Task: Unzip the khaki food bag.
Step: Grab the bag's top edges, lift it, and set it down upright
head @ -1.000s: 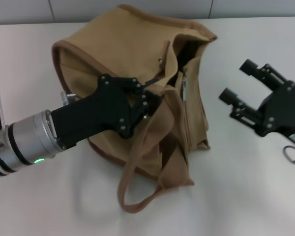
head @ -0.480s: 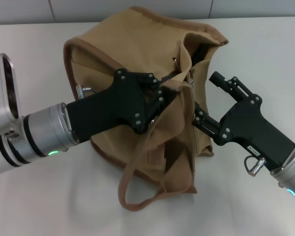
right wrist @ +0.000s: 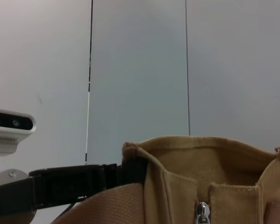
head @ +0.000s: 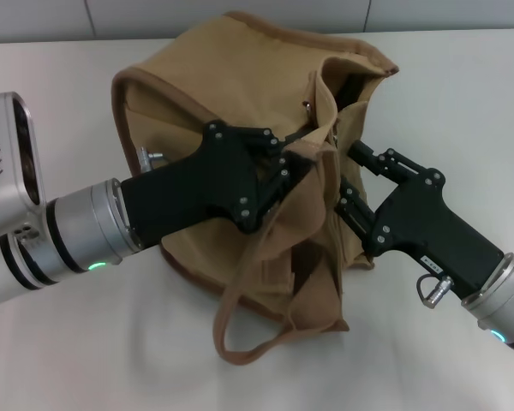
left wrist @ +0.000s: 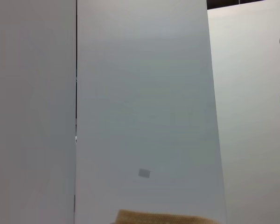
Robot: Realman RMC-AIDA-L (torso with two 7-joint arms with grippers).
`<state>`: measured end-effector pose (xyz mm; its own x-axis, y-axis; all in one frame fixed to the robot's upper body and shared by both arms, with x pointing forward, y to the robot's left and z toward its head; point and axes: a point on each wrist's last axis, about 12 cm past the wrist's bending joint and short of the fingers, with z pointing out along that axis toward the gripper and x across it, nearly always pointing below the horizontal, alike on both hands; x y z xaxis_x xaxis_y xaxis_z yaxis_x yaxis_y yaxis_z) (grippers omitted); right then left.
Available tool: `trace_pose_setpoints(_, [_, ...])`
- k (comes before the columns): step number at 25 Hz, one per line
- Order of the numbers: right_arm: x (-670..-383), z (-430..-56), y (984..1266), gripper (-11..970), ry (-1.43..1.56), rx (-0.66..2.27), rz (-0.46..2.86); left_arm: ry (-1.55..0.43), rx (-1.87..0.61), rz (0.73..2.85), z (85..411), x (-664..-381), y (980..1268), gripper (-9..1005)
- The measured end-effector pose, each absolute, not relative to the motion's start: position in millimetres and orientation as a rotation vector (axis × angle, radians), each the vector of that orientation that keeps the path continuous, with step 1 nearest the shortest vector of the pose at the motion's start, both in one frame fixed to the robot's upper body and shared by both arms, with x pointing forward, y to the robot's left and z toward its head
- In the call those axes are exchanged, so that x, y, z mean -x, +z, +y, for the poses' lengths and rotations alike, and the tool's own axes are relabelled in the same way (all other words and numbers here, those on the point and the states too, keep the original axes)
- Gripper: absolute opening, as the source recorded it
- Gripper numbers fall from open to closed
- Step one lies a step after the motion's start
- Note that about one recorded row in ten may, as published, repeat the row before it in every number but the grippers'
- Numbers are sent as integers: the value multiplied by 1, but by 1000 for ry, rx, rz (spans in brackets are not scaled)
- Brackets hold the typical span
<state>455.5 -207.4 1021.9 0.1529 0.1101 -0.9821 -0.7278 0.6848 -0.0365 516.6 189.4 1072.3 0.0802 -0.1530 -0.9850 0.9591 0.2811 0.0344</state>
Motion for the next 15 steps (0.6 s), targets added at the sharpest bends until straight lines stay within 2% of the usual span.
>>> trace_pose_setpoints(9, [-464, -198, 1023, 224, 693, 606, 1301, -1051, -917, 1168, 187, -515, 1072, 31])
trace_pose_setpoints(15, [-475, -202, 1025, 224, 848, 577, 1382, -1055, -918, 1168, 187, -514, 1071, 31])
